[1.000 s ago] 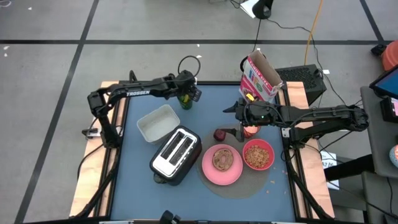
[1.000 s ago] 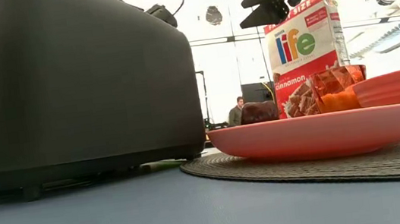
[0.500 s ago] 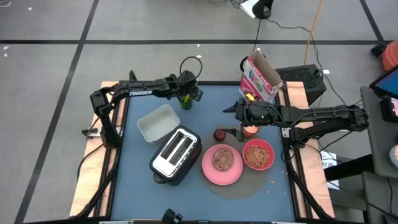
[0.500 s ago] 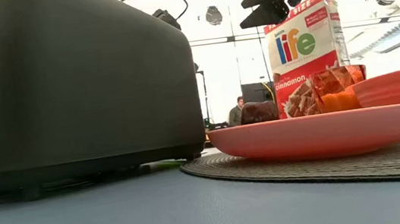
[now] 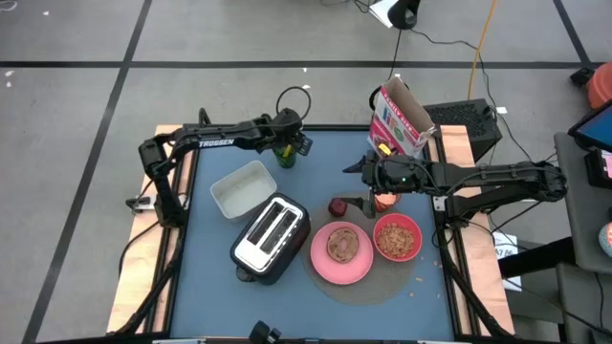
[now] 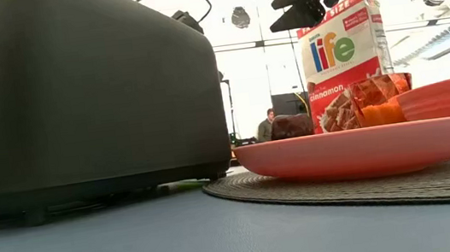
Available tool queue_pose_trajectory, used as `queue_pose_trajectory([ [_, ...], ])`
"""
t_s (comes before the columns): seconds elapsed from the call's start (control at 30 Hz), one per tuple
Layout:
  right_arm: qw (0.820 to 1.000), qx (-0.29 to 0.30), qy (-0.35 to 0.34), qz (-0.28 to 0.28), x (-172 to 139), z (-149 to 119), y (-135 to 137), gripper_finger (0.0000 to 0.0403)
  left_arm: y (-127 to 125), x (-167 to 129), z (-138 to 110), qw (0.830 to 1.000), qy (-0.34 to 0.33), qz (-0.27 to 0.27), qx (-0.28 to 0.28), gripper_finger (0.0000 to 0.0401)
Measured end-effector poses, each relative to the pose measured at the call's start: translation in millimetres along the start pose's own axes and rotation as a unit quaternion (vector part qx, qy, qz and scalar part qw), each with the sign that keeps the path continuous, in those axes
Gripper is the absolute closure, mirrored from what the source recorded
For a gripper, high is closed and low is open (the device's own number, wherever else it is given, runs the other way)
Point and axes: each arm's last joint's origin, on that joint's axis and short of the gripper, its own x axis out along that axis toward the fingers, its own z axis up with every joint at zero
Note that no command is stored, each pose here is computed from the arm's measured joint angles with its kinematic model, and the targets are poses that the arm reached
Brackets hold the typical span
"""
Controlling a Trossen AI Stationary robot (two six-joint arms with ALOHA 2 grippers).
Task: Arrange a breakfast setting
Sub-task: Put the yellow spoon to the right of the red bowl
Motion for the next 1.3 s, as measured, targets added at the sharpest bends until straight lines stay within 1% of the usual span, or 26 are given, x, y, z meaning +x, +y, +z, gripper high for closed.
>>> queue_pose_trajectory([
  [0.2, 1.000, 0.000, 0.000, 0.000, 0, 0, 0, 0.0005, 0, 0, 0, 1.000, 0.000, 0.000, -0.011, 0.0166],
  [0.3, 1.000, 0.000, 0.000, 0.000, 0, 0, 0, 0.0005, 0, 0, 0, 1.000, 0.000, 0.000, -0.011, 0.0187],
  [0.5, 1.000, 0.000, 0.000, 0.000, 0, 0, 0, 0.0005, 0, 0, 0, 1.000, 0.000, 0.000, -0.011, 0.0243],
  [0.6, 1.000, 0.000, 0.000, 0.000, 0, 0, 0, 0.0005, 0, 0, 0, 1.000, 0.000, 0.000, -0.011, 0.0261],
  [1.0, 1.000, 0.000, 0.000, 0.000, 0, 0, 0, 0.0005, -5, -2, -2, 1.000, 0.000, -0.006, -0.006, 0.0296],
  [1.3, 1.000, 0.000, 0.000, 0.000, 0, 0, 0, 0.0005, -11, -4, -4, 1.000, 0.000, -0.012, 0.000, 0.0341],
])
